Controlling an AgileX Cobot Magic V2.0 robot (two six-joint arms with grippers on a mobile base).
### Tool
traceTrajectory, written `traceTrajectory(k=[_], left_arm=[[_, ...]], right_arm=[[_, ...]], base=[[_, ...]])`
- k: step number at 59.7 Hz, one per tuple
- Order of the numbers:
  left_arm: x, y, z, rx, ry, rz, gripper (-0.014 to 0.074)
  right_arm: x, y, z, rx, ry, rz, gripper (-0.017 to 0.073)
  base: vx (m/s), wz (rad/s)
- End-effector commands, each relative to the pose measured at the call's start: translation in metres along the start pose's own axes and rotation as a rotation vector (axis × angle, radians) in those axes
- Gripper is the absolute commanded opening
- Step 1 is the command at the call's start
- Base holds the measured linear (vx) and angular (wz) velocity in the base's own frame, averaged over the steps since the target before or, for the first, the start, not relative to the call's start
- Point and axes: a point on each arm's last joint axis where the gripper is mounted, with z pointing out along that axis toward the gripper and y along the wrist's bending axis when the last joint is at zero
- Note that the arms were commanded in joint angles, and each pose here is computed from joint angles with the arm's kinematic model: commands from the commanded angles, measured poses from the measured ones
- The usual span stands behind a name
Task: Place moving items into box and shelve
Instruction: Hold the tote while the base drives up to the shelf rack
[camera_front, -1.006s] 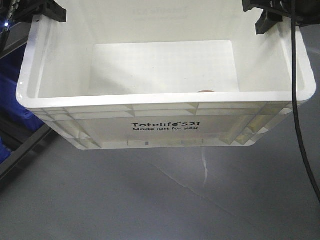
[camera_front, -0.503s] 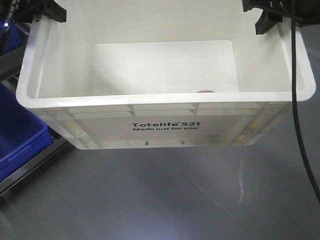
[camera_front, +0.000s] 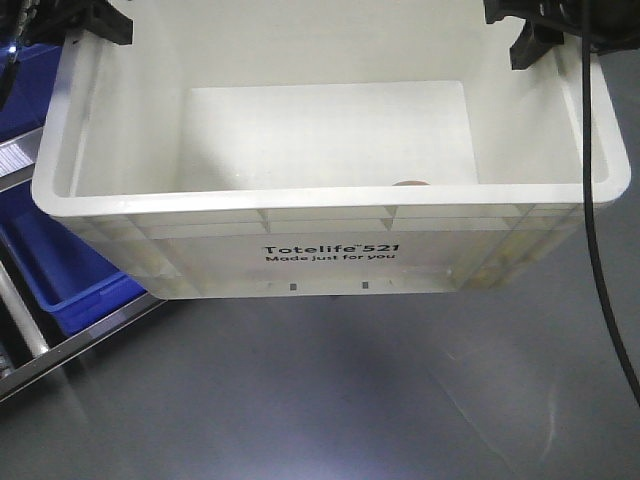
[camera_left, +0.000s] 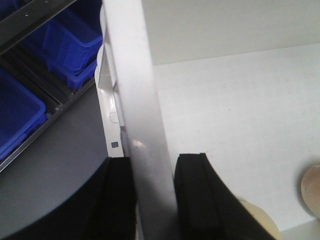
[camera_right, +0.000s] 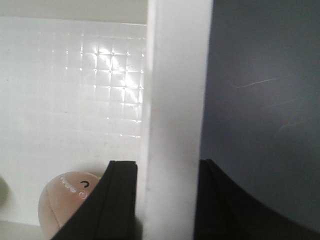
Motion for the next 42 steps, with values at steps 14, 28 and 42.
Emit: traceTrajectory(k=[14,28,42], left_arm=[[-0.0179,-0.0034,-0.0353,-0.015,-0.215,0.038,0.0],[-0.0179,-0.0034,-0.0353,-0.015,-0.215,0.038,0.0],[-0.0179,-0.0034,-0.0353,-0.015,-0.215,0.038,0.0]], right_arm=[[-0.0023,-0.0109,-0.0366,0.056,-0.113,-0.014,-0.0005],[-0.0023,-0.0109,-0.0366,0.056,-0.113,-0.014,-0.0005],[-0.0023,-0.0109,-0.0366,0.056,-0.113,-0.014,-0.0005]], base=[[0.04,0.33],[0.04,0.3],[0.04,0.28]])
